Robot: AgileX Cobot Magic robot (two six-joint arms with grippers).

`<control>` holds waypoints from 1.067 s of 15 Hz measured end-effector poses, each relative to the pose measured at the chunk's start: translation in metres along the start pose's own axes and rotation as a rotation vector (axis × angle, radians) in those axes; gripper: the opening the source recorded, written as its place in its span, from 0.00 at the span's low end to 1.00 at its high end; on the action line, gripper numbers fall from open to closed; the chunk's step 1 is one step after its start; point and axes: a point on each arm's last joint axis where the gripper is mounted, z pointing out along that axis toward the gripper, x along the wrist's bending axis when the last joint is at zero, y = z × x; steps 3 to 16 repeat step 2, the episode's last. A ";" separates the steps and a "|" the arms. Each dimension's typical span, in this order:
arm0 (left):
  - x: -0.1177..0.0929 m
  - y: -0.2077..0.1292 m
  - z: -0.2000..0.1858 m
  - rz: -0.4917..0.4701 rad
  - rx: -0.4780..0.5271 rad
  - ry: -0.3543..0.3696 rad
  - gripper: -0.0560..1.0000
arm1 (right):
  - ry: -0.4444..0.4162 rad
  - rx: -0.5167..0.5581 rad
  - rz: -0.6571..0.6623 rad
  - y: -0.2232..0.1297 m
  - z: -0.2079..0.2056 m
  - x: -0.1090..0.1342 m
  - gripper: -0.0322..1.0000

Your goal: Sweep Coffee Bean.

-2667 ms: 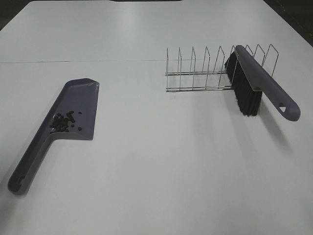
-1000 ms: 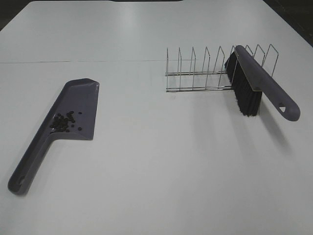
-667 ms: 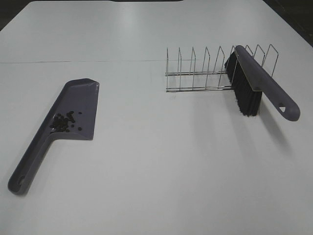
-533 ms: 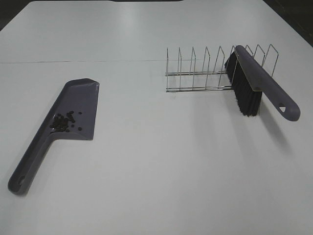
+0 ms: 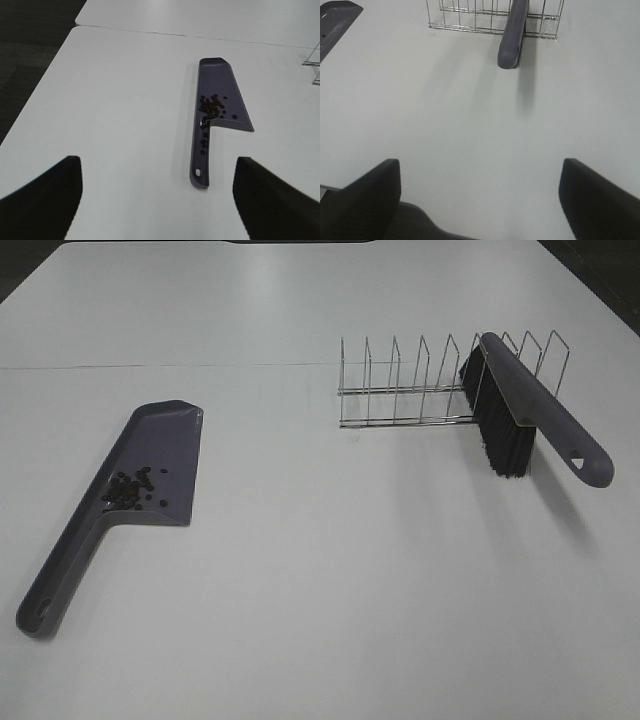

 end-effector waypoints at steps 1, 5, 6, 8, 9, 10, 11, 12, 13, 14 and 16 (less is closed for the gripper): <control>0.000 0.000 0.000 0.003 0.000 0.000 0.77 | 0.000 0.000 0.000 0.000 0.000 0.000 0.76; 0.000 0.000 0.000 0.002 0.000 0.000 0.77 | 0.000 0.000 0.000 0.000 0.000 0.000 0.76; 0.000 0.000 0.000 0.002 0.000 0.000 0.77 | 0.000 0.000 0.000 0.000 0.000 0.000 0.76; 0.000 0.000 0.000 0.002 0.000 0.000 0.77 | 0.000 0.000 0.000 0.000 0.000 0.000 0.76; 0.000 0.000 0.000 0.002 0.000 0.000 0.77 | 0.000 0.000 0.000 0.000 0.000 0.000 0.76; 0.000 0.000 0.000 0.002 0.000 0.000 0.77 | 0.000 0.000 0.000 0.000 0.000 0.000 0.76; 0.000 0.000 0.000 0.002 0.000 0.000 0.77 | 0.000 0.000 0.000 0.000 0.000 0.000 0.76; 0.000 0.000 0.000 0.002 0.000 0.000 0.77 | 0.000 0.000 0.000 0.000 0.000 0.000 0.76; 0.000 0.000 0.000 0.002 0.000 0.000 0.77 | 0.000 0.000 0.000 0.000 0.000 0.000 0.76; 0.000 0.000 0.000 0.002 0.000 0.000 0.77 | 0.000 0.000 0.000 0.000 0.000 0.000 0.76; 0.000 0.000 0.000 0.002 0.000 0.000 0.77 | 0.000 0.000 0.000 0.000 0.000 0.000 0.76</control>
